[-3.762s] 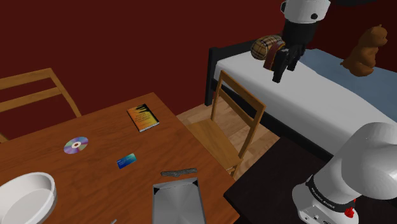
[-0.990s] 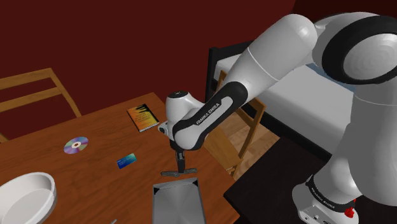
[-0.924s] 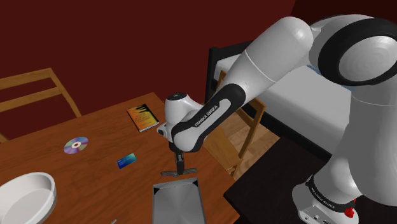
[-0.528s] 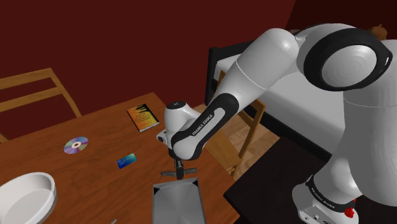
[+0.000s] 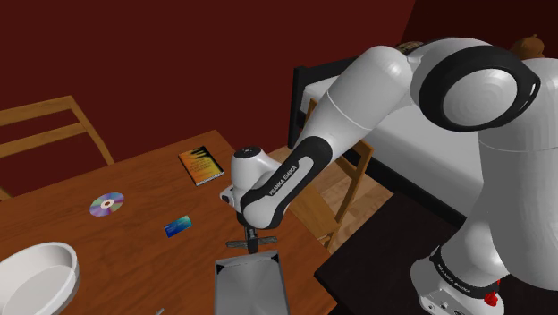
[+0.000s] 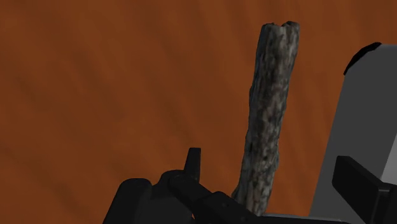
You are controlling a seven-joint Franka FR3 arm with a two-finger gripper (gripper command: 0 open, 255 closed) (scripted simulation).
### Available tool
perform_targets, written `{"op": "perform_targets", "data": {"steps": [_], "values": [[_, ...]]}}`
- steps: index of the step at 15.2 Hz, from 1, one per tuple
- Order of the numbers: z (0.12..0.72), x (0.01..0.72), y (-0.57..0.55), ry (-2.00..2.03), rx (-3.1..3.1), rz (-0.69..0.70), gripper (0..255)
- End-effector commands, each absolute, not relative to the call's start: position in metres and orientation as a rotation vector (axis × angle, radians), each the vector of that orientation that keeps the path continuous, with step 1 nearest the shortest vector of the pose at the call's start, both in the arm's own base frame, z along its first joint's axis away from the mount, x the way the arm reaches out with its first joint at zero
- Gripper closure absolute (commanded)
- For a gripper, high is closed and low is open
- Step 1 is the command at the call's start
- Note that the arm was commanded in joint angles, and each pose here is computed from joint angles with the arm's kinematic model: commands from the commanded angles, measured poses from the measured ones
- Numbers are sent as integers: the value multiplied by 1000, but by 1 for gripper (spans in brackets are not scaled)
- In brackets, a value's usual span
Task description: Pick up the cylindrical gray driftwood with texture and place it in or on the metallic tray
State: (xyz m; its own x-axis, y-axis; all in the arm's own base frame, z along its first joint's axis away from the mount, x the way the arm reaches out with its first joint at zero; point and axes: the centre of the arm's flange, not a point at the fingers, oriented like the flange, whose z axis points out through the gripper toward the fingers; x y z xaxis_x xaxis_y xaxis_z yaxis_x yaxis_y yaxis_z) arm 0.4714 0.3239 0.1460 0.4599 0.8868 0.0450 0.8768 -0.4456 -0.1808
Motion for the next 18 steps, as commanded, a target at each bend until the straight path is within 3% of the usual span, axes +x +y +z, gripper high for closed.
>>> {"op": "perform_targets", "data": {"steps": [1, 2, 11, 18], "values": [[145, 471, 324, -1545, -2526, 87, 0], [145, 471, 324, -1545, -2526, 87, 255], [145, 471, 324, -1545, -2526, 87, 255], [182, 471, 324, -1545, -2526, 87, 255]]}}
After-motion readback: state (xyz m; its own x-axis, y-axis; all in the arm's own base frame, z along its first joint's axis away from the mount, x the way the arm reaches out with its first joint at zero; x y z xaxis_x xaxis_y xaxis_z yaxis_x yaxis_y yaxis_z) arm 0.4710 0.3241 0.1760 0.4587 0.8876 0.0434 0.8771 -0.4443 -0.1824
